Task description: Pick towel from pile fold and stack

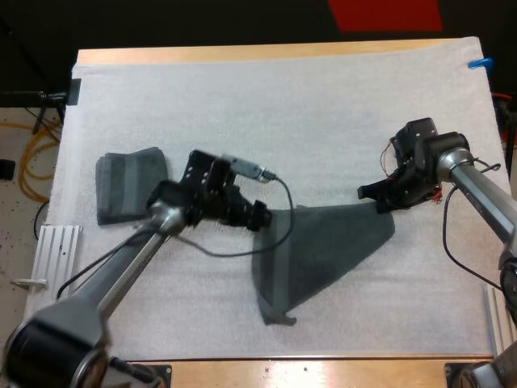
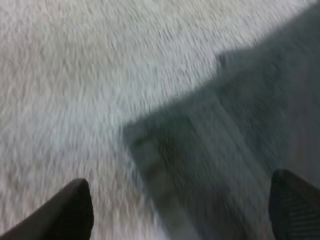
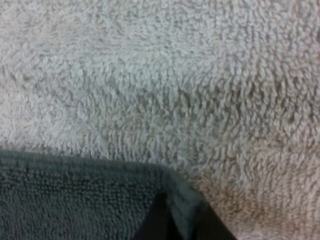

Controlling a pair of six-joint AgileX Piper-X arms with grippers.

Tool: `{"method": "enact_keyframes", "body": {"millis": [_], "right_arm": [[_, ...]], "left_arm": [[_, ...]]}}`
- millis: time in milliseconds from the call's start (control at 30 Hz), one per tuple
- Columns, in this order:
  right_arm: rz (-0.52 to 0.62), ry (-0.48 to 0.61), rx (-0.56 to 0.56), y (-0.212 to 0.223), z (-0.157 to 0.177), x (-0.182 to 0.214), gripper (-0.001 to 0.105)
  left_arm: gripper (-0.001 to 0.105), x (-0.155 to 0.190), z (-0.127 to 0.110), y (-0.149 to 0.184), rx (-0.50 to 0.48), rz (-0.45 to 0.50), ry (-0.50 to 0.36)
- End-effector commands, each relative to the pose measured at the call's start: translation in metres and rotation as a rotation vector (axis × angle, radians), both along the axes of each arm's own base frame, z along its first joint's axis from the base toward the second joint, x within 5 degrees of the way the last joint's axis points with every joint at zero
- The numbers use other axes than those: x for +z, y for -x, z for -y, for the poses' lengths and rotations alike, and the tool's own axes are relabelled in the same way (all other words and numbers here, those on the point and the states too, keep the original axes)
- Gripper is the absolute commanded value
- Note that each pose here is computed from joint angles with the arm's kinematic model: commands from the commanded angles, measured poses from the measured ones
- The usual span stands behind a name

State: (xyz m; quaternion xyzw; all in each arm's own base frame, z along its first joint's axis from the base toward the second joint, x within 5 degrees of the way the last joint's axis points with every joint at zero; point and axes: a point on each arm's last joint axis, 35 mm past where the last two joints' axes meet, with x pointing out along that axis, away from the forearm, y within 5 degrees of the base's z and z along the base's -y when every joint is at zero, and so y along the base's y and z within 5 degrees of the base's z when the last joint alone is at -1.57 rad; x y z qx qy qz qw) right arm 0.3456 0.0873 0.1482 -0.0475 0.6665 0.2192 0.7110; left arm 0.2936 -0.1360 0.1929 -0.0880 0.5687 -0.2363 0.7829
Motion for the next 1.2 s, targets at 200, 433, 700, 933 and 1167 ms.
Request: {"method": "enact_keyframes", "body": {"millis": [200,433,700,933,1167], "right_arm": [[0.009,-0.005,0.013,0.001,-0.001,0.005,0.0],[0.009,-0.005,0.013,0.001,-0.001,0.005,0.0],[0.009,-0.005,0.013,0.001,-0.001,0.005,0.0],[0.009,-0.005,0.013,0.001,-0.001,0.005,0.0],[0.009,-0.005,0.013,0.001,-0.001,0.005,0.0]], "left_arm": [[0.07,-0.026,0.012,-0.031,0.013,-0.066,-0.013],[0.07,-0.047,0.015,-0.035,-0.022,-0.178,0.06],[0.07,-0.067,0.018,-0.032,-0.029,-0.33,0.147],[0.067,-0.066,0.018,-0.029,-0.031,-0.366,0.158],[0.045,-0.068,0.016,-0.03,-0.005,-0.343,0.092]]}}
